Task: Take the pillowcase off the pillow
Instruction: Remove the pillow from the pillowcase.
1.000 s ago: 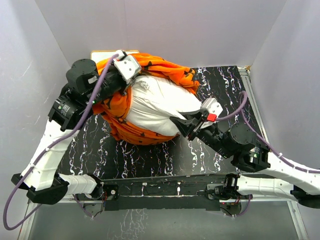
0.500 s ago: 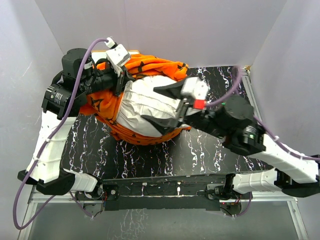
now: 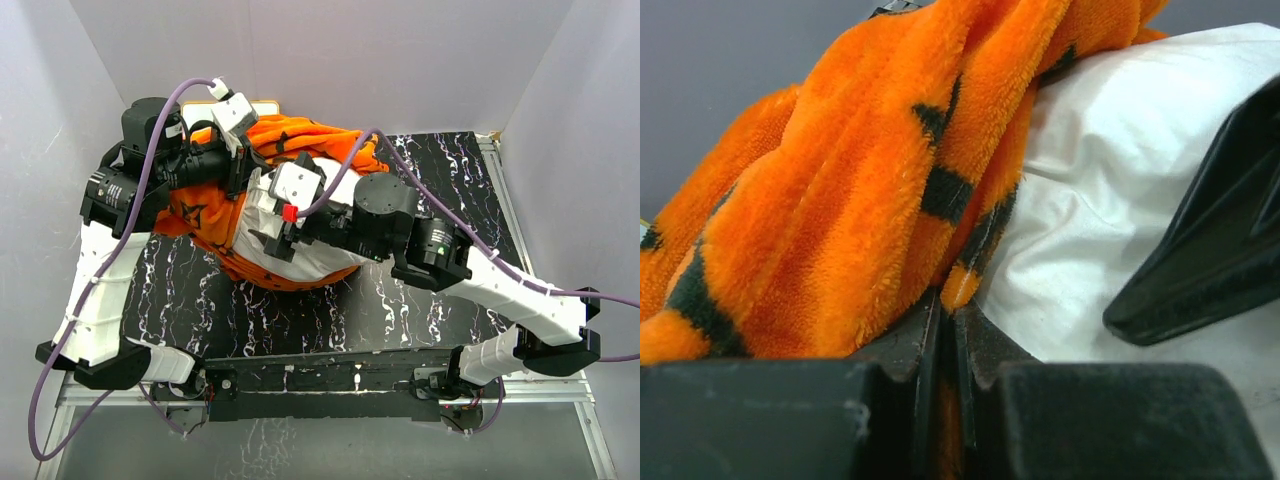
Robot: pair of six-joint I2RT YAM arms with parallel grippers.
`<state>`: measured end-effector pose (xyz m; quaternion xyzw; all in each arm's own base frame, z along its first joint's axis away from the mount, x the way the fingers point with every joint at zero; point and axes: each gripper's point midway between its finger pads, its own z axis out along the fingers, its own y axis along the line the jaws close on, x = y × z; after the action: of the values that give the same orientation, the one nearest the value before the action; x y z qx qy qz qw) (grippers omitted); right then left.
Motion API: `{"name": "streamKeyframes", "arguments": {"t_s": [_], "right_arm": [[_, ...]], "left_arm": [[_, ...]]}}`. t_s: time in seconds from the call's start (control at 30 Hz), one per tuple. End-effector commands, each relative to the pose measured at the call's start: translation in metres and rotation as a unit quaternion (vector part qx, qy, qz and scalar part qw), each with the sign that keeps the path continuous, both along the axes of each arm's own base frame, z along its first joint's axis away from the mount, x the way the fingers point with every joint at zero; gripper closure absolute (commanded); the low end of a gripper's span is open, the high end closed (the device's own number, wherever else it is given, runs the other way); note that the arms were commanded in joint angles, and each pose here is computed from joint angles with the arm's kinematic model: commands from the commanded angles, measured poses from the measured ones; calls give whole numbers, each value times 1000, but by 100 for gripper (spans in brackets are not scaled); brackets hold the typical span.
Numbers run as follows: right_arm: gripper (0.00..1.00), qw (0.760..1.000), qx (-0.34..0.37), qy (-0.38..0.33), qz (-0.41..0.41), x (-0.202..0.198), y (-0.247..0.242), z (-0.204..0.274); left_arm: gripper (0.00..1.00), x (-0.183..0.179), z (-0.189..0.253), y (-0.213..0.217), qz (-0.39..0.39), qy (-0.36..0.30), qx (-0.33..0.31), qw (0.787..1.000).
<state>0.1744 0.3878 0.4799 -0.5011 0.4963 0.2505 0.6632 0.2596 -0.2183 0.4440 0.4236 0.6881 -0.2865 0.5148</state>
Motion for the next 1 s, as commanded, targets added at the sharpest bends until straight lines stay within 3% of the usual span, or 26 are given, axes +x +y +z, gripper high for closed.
{"name": "streamKeyframes", "arguments": {"t_s": [0.0,0.13,0.4,0.63,0.73,0.83,0.87,0.93,0.97], "right_arm": [[9,998,47,-52,-5,-3,-18,55],[8,998,48,-48,9,-6,-12,60],[12,997,-56,26,43,-16,-1,-20],[22,991,-100,-1,-83,26,-22,-51],[24,988,-105,-26,-106,38,-20,-58],[34,986,-119,-27,-112,44,-12,-70],[38,985,-121,-20,-118,47,-10,-74],[51,985,-115,4,-129,56,-12,-80],[63,985,-105,20,-132,61,-15,-81]], "left_arm": [[100,-16,-69,5,-11,139,62,988],[100,-15,-66,5,-10,136,58,989],[100,-12,-53,9,-7,113,55,992],[100,-21,-49,13,-15,106,60,992],[100,-26,-50,16,-19,107,70,992],[100,-24,-49,23,-8,89,86,992],[93,-21,-48,27,0,76,93,993],[63,-14,-44,36,22,41,109,993],[54,-5,-43,41,40,24,117,992]]}}
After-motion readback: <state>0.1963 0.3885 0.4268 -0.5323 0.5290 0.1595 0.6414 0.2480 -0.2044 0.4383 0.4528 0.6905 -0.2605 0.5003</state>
